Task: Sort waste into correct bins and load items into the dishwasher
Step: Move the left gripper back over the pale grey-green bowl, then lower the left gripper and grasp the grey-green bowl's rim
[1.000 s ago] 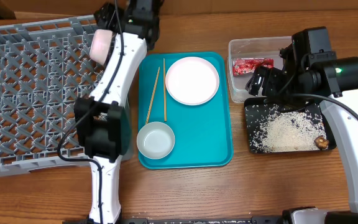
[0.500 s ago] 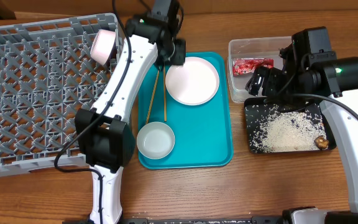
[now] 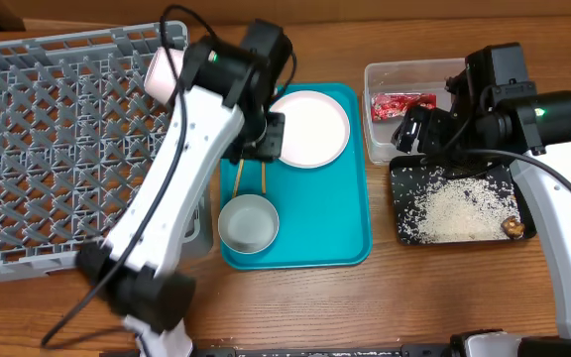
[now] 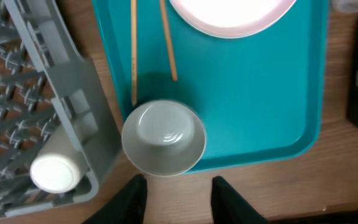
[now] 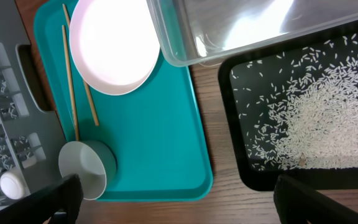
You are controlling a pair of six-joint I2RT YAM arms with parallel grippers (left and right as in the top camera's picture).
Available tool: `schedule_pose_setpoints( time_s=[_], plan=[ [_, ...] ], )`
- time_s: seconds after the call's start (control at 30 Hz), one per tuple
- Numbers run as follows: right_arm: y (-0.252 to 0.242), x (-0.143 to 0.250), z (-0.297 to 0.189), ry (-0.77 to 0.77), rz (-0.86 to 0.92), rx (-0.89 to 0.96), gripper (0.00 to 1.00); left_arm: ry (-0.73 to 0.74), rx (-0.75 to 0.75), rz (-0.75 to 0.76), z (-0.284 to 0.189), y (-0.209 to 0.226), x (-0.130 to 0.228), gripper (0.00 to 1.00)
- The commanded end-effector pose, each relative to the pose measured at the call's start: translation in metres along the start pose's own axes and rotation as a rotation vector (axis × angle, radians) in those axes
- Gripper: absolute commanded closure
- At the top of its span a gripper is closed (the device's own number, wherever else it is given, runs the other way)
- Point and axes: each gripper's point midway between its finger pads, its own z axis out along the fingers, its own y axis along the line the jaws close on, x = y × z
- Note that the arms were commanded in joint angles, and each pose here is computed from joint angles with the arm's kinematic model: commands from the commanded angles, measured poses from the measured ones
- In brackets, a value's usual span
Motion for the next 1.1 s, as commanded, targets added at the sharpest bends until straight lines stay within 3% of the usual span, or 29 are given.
schedule_pose_setpoints(
  time_s=[0.0,0.17,0.2,0.37,0.53,0.83,1.07],
  plan=[
    [0.0,-0.003,-0.005,-0.024,-0.002,0.002,0.0,0.031,-0.056,-0.01,0.025,0.017,0.024,0.55],
    [0.0,-0.003,-0.005,-0.024,-0.002,0.002,0.0,0.022,-0.005,0.257,0.097,0.013,0.02,0.36],
    [0.0,-0.003,-0.005,-0.024,-0.002,0.002,0.0,0.003,-0.002,0.311,0.11,0.014,0.015,0.35],
    [0.0,-0.003,-0.005,-0.024,-0.002,0.002,0.0,0.002,0.055,0.52,0.148,0.014,0.013,0.44],
    [0.0,-0.003,-0.005,-0.024,-0.002,0.002,0.0,0.069,0.08,0.591,0.171,0.021,0.018,0.51],
    [0.0,-0.003,-0.005,-0.024,-0.002,0.002,0.0,0.131,0.131,0.632,0.18,0.017,0.031,0.63],
    [0.0,-0.003,-0.005,-0.024,-0.002,0.002,0.0,0.151,0.093,0.635,0.196,0.025,0.036,0.6]
  ],
)
